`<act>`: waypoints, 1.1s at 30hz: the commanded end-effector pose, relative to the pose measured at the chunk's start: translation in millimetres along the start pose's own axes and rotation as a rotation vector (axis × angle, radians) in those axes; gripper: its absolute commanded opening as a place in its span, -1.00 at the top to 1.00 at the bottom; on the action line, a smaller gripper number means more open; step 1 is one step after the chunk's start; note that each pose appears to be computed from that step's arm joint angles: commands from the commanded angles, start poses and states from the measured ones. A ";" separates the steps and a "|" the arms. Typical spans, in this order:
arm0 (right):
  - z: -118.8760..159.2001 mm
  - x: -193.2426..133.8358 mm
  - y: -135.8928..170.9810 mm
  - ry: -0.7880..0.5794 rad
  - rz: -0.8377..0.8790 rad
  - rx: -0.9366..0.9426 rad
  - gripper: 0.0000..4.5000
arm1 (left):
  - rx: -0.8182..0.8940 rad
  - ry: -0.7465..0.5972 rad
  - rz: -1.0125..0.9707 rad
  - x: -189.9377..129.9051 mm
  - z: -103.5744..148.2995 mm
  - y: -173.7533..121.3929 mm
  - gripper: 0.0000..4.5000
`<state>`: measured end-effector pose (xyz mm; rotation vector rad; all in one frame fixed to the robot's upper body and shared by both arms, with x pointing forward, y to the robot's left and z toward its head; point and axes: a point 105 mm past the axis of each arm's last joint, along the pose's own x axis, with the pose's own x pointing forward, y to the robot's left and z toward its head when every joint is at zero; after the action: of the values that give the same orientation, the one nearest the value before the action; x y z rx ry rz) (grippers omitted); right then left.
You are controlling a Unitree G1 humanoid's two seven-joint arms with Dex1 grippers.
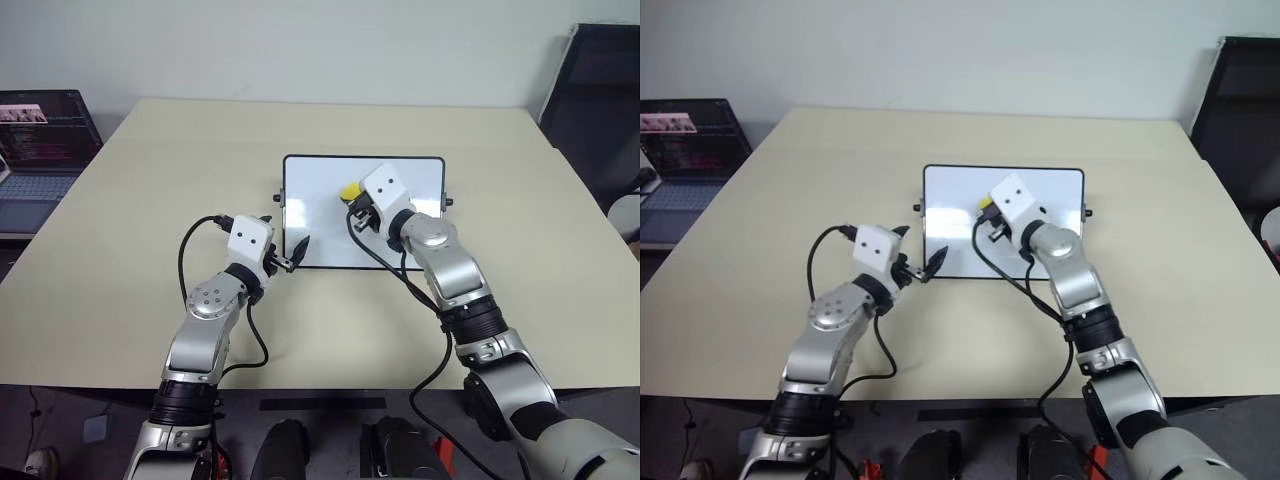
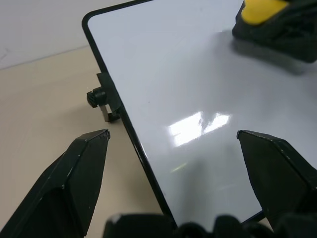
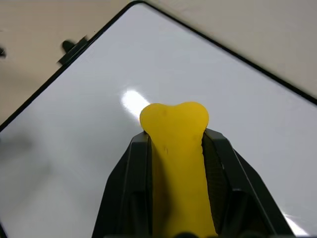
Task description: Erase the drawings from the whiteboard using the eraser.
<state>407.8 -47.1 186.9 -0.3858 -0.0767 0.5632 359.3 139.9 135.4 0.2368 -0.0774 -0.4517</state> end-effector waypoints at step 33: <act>-78.5 -159.9 -145.6 0.413 -0.607 0.353 0.53 | 0.060 -0.189 -0.899 15.4 34.6 -121.9 -1.00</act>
<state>362.8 -266.6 172.2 -0.1608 0.2979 -0.1072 317.4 23.9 132.7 0.2480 -0.1255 -1.3474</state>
